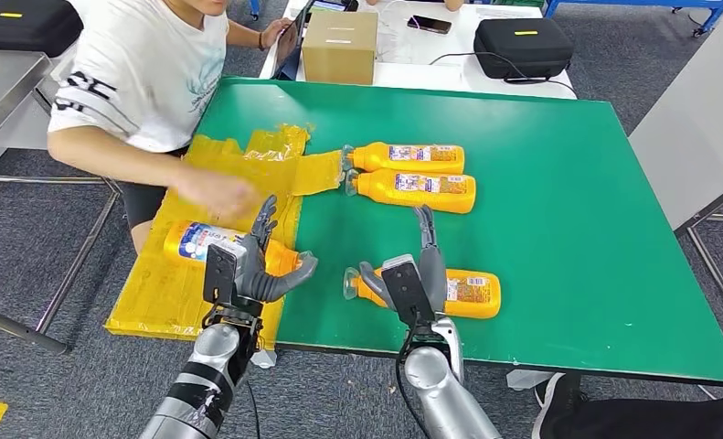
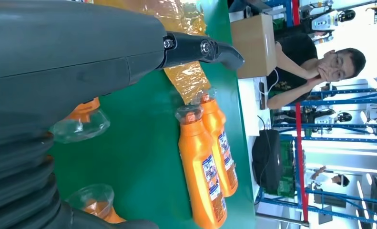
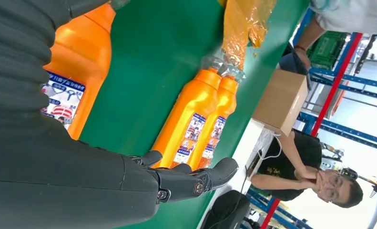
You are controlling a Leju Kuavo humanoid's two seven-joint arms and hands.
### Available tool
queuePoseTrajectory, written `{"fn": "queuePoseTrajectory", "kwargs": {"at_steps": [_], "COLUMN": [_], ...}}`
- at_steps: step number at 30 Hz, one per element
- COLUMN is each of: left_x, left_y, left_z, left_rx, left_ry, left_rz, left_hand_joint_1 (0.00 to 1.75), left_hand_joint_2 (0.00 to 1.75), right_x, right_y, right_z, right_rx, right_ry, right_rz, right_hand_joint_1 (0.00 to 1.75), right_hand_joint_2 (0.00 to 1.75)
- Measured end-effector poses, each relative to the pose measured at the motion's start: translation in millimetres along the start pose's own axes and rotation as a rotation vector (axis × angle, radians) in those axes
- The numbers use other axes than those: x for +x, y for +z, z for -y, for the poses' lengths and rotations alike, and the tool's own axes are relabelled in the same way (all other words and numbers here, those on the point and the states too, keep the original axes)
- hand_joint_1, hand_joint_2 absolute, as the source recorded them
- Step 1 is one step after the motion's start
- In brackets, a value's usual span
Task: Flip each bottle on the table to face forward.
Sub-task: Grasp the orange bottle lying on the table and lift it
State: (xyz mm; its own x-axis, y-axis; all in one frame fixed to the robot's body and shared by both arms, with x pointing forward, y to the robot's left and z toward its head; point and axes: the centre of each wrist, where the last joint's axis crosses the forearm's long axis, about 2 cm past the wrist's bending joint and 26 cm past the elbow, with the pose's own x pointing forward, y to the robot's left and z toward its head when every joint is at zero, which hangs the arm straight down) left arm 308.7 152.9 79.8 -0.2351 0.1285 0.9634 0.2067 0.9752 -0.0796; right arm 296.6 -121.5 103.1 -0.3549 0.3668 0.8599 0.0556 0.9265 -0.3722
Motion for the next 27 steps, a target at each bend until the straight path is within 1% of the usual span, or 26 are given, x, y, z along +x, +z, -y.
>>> {"fn": "queuePoseTrajectory", "kwargs": {"at_steps": [3,7,10,14,20,27], "left_x": [-0.1,-0.2,-0.6,-1.0,-1.3,-1.6], "left_y": [0.1,0.4,0.8,1.1,1.1,1.2], "left_z": [1.5,1.8,0.5,-2.1,-5.1,-8.2], "left_rx": [-0.004,-0.001,0.003,0.005,0.006,0.003], "left_ry": [0.006,0.016,0.024,0.034,0.049,0.064], "left_rz": [-0.001,-0.005,-0.008,-0.011,-0.012,-0.015], "left_hand_joint_1": [0.00,0.00,0.00,0.00,0.00,0.00], "left_hand_joint_2": [1.75,1.75,1.75,1.75,1.75,1.75], "right_x": [-1.8,-8.6,-18.0,-30.8,-48.0,-60.3], "right_y": [0.6,3.9,12.5,27.9,42.9,46.7], "right_z": [1.4,5.8,9.8,15.7,29.1,42.6], "right_rx": [-0.005,0.024,0.062,0.099,0.158,0.209], "right_ry": [0.037,0.156,0.266,0.373,0.476,0.570], "right_rz": [-0.016,-0.054,-0.079,-0.111,-0.178,-0.216], "right_hand_joint_1": [0.00,0.00,0.00,0.00,0.00,0.00], "right_hand_joint_2": [1.75,1.75,1.75,1.75,1.75,1.75]}}
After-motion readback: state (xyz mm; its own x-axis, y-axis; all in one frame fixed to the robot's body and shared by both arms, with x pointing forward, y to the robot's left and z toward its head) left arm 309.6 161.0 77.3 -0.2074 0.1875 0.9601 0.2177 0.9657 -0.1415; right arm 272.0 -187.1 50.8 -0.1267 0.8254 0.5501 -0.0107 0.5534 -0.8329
